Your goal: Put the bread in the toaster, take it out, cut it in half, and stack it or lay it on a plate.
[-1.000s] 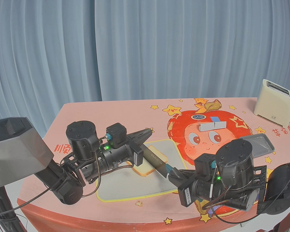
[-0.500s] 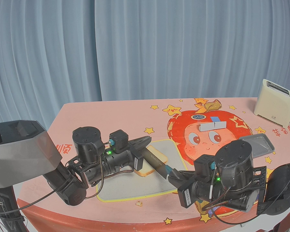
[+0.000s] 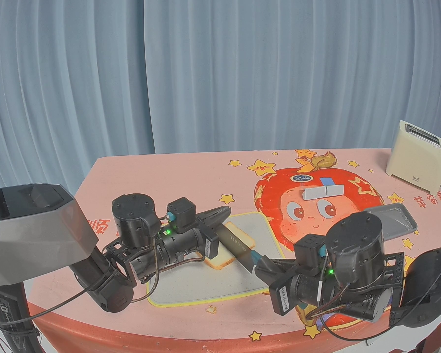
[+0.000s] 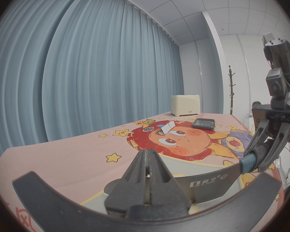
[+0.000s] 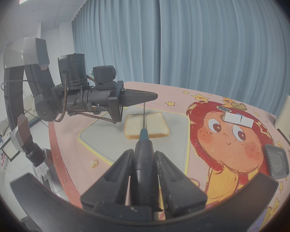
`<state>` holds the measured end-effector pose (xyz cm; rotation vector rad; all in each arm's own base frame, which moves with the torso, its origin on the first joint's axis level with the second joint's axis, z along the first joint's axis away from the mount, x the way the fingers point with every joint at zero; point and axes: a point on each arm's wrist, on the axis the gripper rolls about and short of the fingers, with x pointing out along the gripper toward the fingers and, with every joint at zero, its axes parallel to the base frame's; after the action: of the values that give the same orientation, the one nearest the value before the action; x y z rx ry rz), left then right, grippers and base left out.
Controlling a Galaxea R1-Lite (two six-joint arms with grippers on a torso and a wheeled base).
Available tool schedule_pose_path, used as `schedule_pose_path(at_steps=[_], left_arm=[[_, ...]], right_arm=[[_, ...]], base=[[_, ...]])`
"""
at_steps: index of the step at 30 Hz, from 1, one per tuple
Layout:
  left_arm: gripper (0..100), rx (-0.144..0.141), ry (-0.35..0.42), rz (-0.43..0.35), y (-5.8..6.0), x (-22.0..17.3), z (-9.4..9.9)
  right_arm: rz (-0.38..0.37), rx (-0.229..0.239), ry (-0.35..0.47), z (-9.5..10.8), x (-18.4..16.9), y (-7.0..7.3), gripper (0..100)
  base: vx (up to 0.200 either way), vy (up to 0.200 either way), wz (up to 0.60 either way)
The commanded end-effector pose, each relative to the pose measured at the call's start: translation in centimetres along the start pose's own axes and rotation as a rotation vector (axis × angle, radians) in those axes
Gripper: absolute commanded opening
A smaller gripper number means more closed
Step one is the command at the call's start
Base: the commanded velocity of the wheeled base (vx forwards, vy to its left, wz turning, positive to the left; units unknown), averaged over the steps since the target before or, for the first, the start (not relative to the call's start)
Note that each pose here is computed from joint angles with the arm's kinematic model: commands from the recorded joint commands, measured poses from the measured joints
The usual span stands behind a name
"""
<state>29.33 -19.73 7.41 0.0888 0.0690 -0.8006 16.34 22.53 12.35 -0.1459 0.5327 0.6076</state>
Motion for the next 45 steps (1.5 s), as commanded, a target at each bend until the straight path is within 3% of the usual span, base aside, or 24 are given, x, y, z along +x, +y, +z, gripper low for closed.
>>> schedule_pose_path(at_steps=[1,16,26,39,45], left_arm=[[0,0.000,0.000,0.000,0.0,0.0,0.1],[0,0.001,-0.009,0.012,0.0,-0.3,0.5],[0,0.004,-0.021,0.013,0.0,-0.3,0.9],[0,0.029,-0.143,0.037,0.0,-2.2,5.2],[0,0.038,-0.169,0.138,2.3,-5.5,6.5]], right_arm=[[-0.003,-0.005,0.018,-0.4,0.3,0.0,0],[0.001,0.011,-0.024,0.6,-0.1,0.0,0],[-0.004,0.006,-0.006,0.2,0.4,0.0,0],[0.004,0.024,-0.068,1.0,0.0,-0.1,0],[-0.024,0.040,-0.111,1.7,-0.6,-0.5,0]], base=[[0.000,0.000,0.00],[0.000,0.000,0.00],[0.000,0.000,0.00],[0.000,0.000,0.00],[0.000,0.000,0.00]])
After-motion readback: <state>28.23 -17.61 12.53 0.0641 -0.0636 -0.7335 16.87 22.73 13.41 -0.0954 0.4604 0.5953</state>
